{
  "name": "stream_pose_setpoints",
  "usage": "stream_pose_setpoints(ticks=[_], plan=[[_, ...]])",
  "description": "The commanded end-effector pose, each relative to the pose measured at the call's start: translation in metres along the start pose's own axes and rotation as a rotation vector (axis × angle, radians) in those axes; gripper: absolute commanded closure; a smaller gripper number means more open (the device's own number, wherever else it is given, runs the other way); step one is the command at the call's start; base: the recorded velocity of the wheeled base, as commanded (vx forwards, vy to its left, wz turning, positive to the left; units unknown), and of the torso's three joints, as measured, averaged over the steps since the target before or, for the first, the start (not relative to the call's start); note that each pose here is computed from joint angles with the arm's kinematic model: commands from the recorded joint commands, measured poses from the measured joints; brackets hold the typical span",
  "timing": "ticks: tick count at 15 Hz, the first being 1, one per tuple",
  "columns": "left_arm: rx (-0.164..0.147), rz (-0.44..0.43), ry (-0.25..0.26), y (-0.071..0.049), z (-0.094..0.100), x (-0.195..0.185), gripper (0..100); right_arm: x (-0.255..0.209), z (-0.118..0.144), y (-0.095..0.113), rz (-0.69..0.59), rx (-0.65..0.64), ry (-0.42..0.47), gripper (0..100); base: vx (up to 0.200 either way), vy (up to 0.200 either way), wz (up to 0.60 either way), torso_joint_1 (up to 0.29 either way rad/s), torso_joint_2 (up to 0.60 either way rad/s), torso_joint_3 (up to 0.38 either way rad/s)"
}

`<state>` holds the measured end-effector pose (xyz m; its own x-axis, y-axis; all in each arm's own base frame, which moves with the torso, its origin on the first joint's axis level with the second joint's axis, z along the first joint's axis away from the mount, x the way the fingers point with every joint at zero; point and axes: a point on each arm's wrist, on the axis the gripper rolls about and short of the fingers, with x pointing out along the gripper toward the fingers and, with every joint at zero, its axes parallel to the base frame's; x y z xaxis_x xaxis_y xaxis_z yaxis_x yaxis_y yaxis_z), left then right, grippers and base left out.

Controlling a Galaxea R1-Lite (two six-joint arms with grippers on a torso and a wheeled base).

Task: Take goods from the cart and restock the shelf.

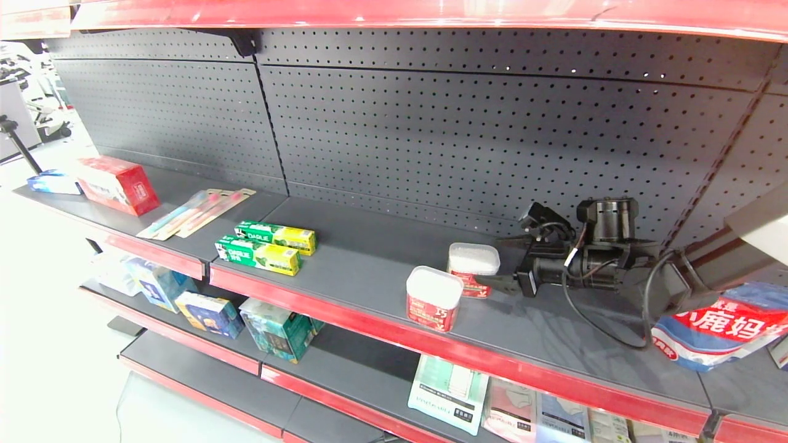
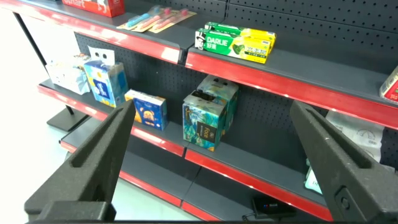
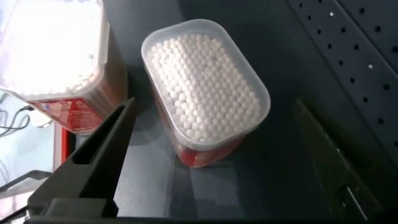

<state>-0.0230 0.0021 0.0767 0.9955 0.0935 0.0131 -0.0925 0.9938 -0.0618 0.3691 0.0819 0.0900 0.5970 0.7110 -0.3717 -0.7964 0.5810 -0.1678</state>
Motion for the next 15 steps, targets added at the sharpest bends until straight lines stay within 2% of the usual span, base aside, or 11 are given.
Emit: stream_pose_setpoints(ticks=[1, 9, 15], plan=[[-0.001, 0.000, 0.001, 0.000, 0.000, 0.000, 0, -0.002, 0.002, 0.001, -0.012, -0.002, 0.004, 0, 0.000, 0.000, 0.00, 0.000, 0.00, 0.000], [-0.001, 0.002, 0.001, 0.000, 0.000, 0.000, 0, 0.011, 0.008, 0.013, -0.024, 0.047, 0.021, 0, 0.000, 0.000, 0.00, 0.000, 0.00, 0.000], [-0.001, 0.000, 0.001, 0.000, 0.000, 0.000, 0, 0.012, 0.009, 0.018, -0.082, 0.166, 0.051, 0, 0.000, 0.000, 0.00, 0.000, 0.00, 0.000]])
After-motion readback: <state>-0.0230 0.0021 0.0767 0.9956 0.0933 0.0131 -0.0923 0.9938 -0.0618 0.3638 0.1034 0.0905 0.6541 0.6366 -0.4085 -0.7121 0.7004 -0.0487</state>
